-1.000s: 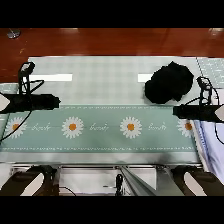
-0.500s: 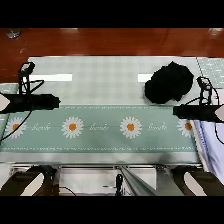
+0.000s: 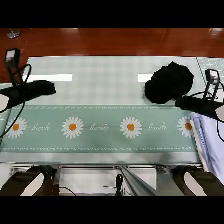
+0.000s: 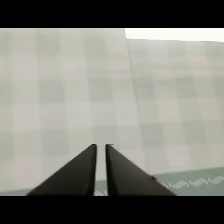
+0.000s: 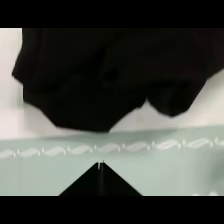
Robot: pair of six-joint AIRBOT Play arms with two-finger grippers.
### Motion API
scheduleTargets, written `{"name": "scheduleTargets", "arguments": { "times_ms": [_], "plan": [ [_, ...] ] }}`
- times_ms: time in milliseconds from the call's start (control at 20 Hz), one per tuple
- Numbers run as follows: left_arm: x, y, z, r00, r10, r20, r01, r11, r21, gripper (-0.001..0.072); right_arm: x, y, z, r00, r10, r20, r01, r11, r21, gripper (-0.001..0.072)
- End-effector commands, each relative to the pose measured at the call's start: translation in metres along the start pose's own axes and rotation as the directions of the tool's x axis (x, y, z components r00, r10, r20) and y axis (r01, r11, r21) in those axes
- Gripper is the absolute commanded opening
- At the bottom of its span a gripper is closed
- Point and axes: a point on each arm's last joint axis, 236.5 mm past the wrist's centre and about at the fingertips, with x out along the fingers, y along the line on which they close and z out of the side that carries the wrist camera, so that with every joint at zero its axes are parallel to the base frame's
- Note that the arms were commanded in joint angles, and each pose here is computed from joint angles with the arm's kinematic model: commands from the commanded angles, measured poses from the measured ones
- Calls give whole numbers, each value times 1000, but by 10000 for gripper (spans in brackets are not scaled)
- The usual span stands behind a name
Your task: Fold the shirts.
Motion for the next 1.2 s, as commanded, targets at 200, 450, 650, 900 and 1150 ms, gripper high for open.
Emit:
{"name": "scheduleTargets", "arguments": {
  "times_ms": [200, 450, 650, 900, 1150],
  "plan": [
    [2, 9, 27, 993, 33, 114, -31, 999, -13, 703, -11, -8, 68, 964, -40, 262, 64, 994, -84, 627],
    [2, -5, -34, 989, -28, -142, 26, 1000, -13, 703, 13, -39, 136, 966, -143, 214, 166, 982, -91, 626],
    [0, -8, -50, 978, -41, -203, 38, 999, -17, 703, 85, -70, 124, 987, -147, -67, 152, 986, 72, 621],
    [12, -4, -61, 968, -39, -246, 32, 999, -29, 703, 169, -59, 94, 969, -19, -247, 71, 977, 203, 620],
    [28, 1, -80, 950, -36, -310, 23, 999, -46, 703, 190, -49, 45, 911, 24, -412, 67, 977, 204, 354]
  ]
}}
